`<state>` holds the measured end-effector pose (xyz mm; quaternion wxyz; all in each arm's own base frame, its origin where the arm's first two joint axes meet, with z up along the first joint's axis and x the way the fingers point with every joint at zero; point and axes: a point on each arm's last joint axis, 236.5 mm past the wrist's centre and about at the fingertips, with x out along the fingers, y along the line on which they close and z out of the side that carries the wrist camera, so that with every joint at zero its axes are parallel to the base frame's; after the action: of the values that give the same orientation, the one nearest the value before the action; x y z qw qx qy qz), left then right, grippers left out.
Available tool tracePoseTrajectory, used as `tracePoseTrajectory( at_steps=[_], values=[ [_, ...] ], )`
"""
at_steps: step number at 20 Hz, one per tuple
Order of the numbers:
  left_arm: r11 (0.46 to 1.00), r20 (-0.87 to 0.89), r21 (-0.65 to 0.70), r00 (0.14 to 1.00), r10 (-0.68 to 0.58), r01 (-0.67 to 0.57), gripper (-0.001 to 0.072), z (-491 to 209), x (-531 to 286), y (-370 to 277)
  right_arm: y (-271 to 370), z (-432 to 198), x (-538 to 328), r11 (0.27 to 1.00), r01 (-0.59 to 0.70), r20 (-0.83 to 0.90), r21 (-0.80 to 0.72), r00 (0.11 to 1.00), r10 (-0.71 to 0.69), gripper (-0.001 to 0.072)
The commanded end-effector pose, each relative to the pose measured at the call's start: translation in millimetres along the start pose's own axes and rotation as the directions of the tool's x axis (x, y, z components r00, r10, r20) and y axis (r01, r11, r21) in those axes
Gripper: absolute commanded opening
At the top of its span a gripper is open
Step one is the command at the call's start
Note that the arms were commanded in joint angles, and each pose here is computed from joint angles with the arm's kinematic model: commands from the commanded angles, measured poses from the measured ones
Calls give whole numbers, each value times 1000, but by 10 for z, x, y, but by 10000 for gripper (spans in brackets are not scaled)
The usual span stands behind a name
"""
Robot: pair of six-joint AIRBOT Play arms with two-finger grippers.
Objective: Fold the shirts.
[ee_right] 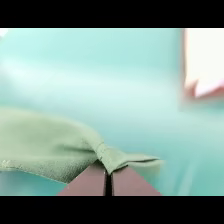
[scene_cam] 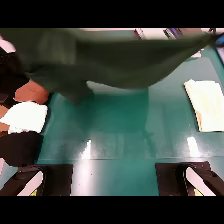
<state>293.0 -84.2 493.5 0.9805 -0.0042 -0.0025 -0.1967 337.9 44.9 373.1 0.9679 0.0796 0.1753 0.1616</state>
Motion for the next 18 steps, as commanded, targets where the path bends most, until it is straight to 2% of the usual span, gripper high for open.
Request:
tracePoseTrajectory(
  at_steps=[1, 4, 6, 8, 10, 12, 14, 18],
  values=[
    [994, 272, 104, 962, -11, -18, 23, 950, -874, -447, 283, 745, -904, 984, 121, 226, -132, 970, -90, 15],
    [997, 329, 79, 944, -17, -10, 23, 1130, -1045, -531, 261, 967, -1126, 972, 186, 246, -145, 958, -147, 15],
    [999, 263, 54, 965, -17, 3, 23, 965, -862, -459, 156, 961, -1048, 976, 185, 204, -119, 966, -158, 15],
    [1000, 93, -8, 995, -26, 27, 23, 506, -421, -284, -81, 757, -735, 986, 151, 96, -64, 985, -145, 15],
    [995, -122, -96, 991, -49, 38, 23, -172, 143, -30, -320, 368, -257, 995, 101, -54, 15, 993, -100, 14],
    [979, -317, -202, 945, -86, 22, 24, -954, 664, 222, -621, -267, 293, 991, 124, -281, 46, 954, -106, 15],
    [950, -484, -312, 864, -142, -18, 24, -1826, 1083, 421, -864, -968, 745, 986, 167, -507, 7, 850, -141, 15],
    [897, -723, -427, 640, -260, -118, 24, -3607, 1479, 649, -1036, -2109, 1498, 989, 150, -754, -4, 649, -102, 15]
  ],
)
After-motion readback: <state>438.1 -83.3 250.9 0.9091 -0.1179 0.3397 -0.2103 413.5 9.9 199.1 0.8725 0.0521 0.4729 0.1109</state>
